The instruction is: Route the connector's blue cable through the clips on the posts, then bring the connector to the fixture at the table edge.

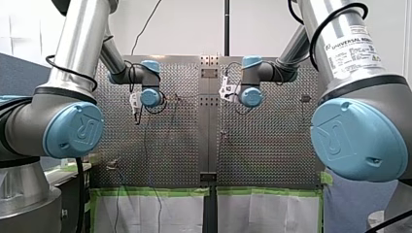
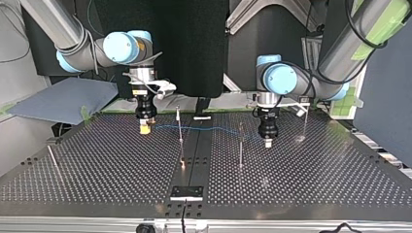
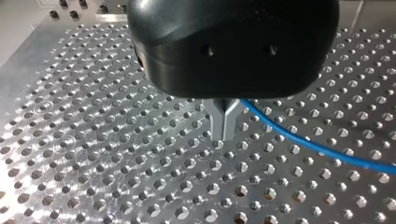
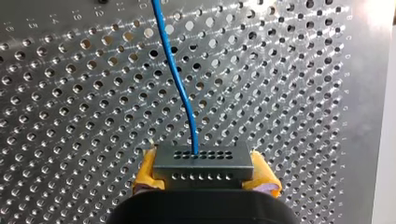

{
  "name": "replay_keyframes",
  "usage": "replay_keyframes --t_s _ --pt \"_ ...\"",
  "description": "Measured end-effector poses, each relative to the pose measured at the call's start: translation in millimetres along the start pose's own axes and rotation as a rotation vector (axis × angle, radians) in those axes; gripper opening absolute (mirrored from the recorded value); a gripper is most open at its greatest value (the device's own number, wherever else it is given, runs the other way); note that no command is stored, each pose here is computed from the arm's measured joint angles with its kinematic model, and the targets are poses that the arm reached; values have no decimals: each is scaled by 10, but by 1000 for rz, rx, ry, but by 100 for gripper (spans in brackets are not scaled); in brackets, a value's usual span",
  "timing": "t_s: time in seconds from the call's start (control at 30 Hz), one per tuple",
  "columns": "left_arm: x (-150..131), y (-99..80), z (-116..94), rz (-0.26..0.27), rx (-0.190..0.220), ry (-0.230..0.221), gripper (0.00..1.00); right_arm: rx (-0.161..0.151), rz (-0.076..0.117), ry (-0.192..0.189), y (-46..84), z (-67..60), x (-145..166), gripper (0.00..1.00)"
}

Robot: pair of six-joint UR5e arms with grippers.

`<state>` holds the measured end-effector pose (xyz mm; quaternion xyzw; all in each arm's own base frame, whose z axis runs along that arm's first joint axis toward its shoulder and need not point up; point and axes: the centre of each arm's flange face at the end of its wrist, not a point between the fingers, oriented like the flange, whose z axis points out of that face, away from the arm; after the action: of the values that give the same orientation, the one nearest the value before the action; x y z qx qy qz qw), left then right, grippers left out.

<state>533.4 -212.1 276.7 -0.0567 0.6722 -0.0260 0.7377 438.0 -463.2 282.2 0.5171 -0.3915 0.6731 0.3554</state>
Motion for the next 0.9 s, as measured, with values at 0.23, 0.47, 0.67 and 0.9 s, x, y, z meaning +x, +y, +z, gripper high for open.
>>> replay_keyframes --t_s 0.23,0.47,0.67,0.9 --pt "2 14 -7 21 -17 2 0 9 -1 -7 -5 -3 -15 0" --pt "14 22 -13 9 -10 15 52 15 -1 -13 -10 -8 -28 0" --pt "24 5 -21 4 10 25 100 21 -1 -15 -38 -17 -33 0" --pt "61 42 -76 7 -29 67 100 23 -1 -18 -47 -22 -35 0"
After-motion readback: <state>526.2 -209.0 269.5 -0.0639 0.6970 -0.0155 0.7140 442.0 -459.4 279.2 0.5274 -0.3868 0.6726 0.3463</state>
